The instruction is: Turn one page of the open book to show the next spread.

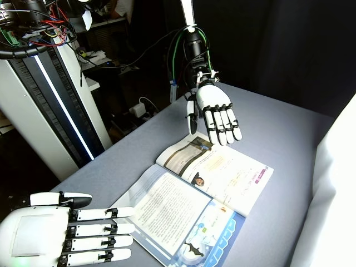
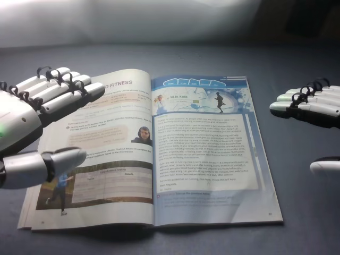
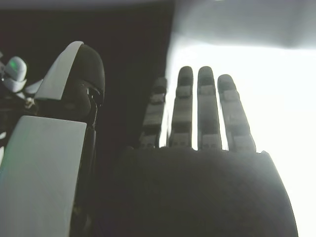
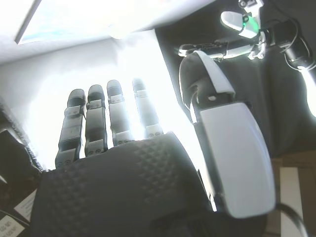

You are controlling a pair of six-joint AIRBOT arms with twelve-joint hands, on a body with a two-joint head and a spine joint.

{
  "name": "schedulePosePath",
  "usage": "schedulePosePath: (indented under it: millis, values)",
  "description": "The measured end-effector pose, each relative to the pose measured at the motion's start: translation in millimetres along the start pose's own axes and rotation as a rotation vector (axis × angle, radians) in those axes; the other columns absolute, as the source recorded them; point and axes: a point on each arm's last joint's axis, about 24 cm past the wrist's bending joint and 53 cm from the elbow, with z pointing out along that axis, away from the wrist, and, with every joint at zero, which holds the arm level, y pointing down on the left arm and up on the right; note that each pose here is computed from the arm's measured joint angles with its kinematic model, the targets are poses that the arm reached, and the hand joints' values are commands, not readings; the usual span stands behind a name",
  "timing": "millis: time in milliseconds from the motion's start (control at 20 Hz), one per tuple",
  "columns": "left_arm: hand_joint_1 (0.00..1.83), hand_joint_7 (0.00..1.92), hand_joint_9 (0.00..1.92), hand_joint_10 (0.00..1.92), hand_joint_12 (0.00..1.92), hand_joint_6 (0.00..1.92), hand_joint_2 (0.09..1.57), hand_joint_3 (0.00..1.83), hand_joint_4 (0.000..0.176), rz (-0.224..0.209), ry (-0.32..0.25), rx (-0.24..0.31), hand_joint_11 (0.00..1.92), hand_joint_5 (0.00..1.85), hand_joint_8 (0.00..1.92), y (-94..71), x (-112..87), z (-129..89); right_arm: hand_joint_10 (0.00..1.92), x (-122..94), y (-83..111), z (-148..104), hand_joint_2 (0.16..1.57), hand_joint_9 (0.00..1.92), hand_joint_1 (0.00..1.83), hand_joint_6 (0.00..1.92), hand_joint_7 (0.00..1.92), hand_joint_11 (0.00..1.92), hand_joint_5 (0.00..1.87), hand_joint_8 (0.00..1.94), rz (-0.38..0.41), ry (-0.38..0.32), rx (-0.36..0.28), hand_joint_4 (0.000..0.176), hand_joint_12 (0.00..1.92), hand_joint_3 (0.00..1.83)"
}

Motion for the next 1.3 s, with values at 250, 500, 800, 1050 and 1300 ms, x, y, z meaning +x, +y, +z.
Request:
schedulePosePath:
  millis: [250, 500, 800, 1050, 1300]
  values:
    - [0.04, 0.00, 0.00, 0.00, 0.22, 0.00, 1.38, 0.01, 0.042, 0.002, -0.003, -0.005, 0.01, 0.00, 0.00, 1.1, -2.5, -1, 0.00, 8, 0.5, 0, 1.32, 0.00, 0.38, 0.05, 0.00, 0.00, 0.09, 0.00, -0.014, 0.033, -0.002, 0.000, 0.00, 0.01]
    - [0.15, 0.00, 0.00, 0.00, 0.01, 0.00, 1.37, 0.00, 0.037, 0.011, -0.030, -0.029, 0.01, 0.01, 0.00, 6.4, -11.5, -6, 0.00, 30, 2.4, 11, 1.34, 0.00, 0.09, 0.01, 0.00, 0.00, 0.03, 0.00, -0.079, 0.142, 0.010, 0.000, 0.00, 0.01]
    - [0.25, 0.00, 0.00, 0.00, 0.00, 0.00, 1.39, 0.00, 0.013, 0.035, -0.078, -0.035, 0.00, 0.02, 0.00, 5.5, -28.6, -12, 0.00, 57, -4.2, 21, 1.28, 0.00, 0.02, 0.01, 0.00, 0.00, 0.05, 0.00, -0.108, 0.268, 0.033, 0.000, 0.00, 0.00]
    - [0.25, 0.00, 0.00, 0.00, 0.01, 0.00, 1.39, 0.00, 0.025, 0.037, -0.080, -0.037, 0.02, 0.01, 0.00, 6.3, -29.3, -14, 0.00, 82, -9.8, 25, 1.27, 0.00, 0.00, 0.01, 0.00, 0.03, 0.08, 0.00, -0.105, 0.363, 0.043, 0.000, 0.02, 0.00]
    - [0.27, 0.00, 0.00, 0.00, 0.01, 0.00, 1.38, 0.00, 0.023, 0.042, -0.085, -0.040, 0.00, 0.01, 0.00, 6.0, -32.5, -15, 0.00, 93, -17.2, 27, 1.29, 0.00, 0.00, 0.01, 0.00, 0.00, 0.07, 0.00, -0.100, 0.405, 0.062, 0.000, 0.00, 0.00]
